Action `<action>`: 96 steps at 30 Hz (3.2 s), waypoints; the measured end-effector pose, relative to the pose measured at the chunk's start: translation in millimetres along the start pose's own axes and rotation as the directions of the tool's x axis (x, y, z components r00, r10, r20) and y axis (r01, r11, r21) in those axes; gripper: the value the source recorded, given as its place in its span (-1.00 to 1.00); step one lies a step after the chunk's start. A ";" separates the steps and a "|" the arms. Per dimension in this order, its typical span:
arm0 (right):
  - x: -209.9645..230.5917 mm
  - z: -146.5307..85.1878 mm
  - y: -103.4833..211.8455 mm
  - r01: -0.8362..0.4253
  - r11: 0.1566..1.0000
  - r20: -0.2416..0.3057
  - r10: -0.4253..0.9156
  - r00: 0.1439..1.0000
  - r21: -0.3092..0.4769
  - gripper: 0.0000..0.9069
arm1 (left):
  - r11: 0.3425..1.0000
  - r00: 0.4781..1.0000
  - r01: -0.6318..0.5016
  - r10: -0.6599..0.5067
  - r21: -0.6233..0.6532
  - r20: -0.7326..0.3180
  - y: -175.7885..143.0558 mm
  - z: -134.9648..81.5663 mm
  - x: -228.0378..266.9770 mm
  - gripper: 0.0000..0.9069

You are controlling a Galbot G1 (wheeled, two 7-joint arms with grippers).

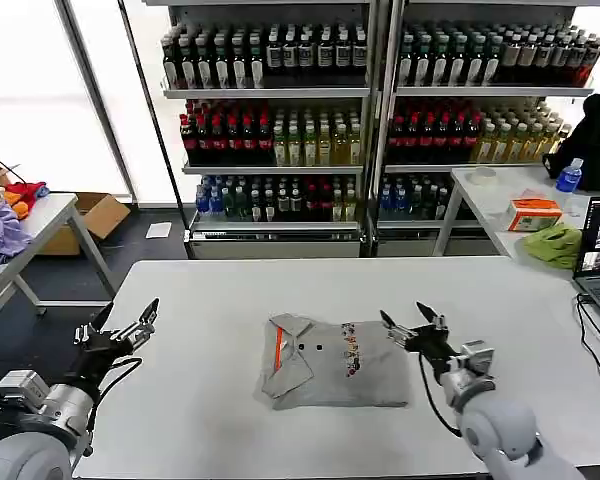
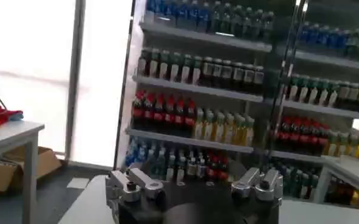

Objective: Fold and organize the clothes.

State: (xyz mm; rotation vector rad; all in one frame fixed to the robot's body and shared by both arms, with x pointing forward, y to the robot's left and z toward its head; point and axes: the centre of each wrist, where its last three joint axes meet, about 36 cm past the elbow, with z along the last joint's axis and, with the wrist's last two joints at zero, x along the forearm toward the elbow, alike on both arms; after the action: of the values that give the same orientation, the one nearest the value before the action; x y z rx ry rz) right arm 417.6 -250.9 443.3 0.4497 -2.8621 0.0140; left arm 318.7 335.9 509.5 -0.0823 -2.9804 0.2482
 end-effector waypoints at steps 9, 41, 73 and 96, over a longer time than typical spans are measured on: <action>-48.3 17.7 66.8 0.023 0.997 -0.089 -0.017 0.996 0.072 1.00 | 1.000 1.000 0.013 -0.013 0.024 -0.003 0.5 5.1 9.3 1.00; 5.7 8.6 54.1 0.016 0.999 0.089 -0.020 0.996 0.043 1.00 | 0.999 1.000 0.000 0.000 0.041 -0.004 -6.9 15.1 15.8 1.00; 138.1 81.6 -29.7 -0.083 0.992 0.229 0.103 0.968 -0.093 1.00 | 0.997 0.997 -0.072 0.072 0.005 -0.038 -35.0 43.6 41.2 1.00; 152.9 87.6 -22.5 -0.074 0.995 0.228 0.086 0.970 -0.061 1.00 | 0.996 0.994 -0.088 0.087 -0.020 -0.060 -49.1 52.0 54.3 1.00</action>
State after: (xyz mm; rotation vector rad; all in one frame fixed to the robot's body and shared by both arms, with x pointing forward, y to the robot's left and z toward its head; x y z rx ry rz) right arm 262.5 -322.5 394.5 0.3449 -3.0983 -0.1051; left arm 255.0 282.9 474.8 -0.2194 -2.9250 0.2180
